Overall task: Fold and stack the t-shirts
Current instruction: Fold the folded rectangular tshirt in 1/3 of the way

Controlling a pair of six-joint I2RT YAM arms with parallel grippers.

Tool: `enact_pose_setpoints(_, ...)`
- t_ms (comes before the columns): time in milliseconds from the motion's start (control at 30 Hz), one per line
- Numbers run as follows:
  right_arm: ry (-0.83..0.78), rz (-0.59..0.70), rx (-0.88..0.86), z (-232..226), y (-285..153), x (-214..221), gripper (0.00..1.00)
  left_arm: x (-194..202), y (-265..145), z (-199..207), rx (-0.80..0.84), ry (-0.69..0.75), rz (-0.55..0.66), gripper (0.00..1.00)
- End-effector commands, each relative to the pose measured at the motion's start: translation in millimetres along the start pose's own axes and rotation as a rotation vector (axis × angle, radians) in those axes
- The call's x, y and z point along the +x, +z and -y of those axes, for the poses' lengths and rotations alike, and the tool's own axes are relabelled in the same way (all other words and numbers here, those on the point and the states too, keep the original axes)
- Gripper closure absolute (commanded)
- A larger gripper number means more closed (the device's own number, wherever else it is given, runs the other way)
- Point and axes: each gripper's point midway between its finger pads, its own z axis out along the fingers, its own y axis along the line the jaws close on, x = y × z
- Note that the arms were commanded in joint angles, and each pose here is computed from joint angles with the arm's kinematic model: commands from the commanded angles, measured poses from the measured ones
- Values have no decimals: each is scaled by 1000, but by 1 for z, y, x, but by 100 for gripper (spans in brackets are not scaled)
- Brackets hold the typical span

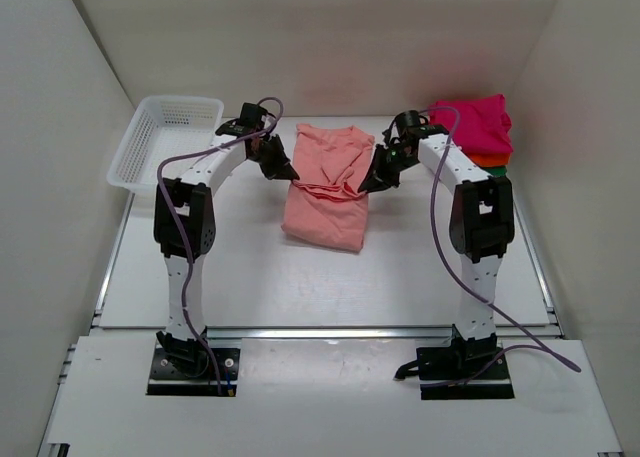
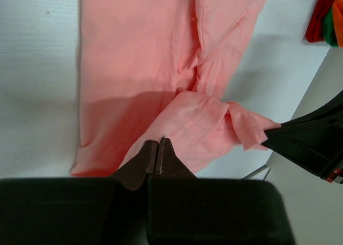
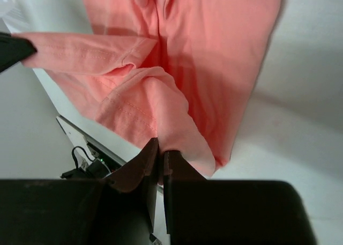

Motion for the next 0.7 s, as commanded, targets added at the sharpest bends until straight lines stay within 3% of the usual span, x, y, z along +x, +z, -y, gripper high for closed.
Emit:
enact_pose_setpoints(0, -15, 13, -14, -3, -1, -19, 100, -14, -4, 6, 27, -9, 19, 100)
enact_pose_setpoints(200, 1, 9, 7, 2, 15, -44, 100, -27, 18, 2, 29, -10, 4, 100)
enact_pose_setpoints(533, 27, 15, 31, 24, 37, -62, 100, -51, 52, 0, 51, -32, 7, 87)
enact_pose_setpoints(633, 20, 60, 2, 26, 35, -77, 91, -67, 54, 2, 72, -51, 30, 77)
enact_pose_setpoints(667, 13, 80, -18, 24, 37, -83, 90, -71, 55, 10, 101, -57, 32, 79)
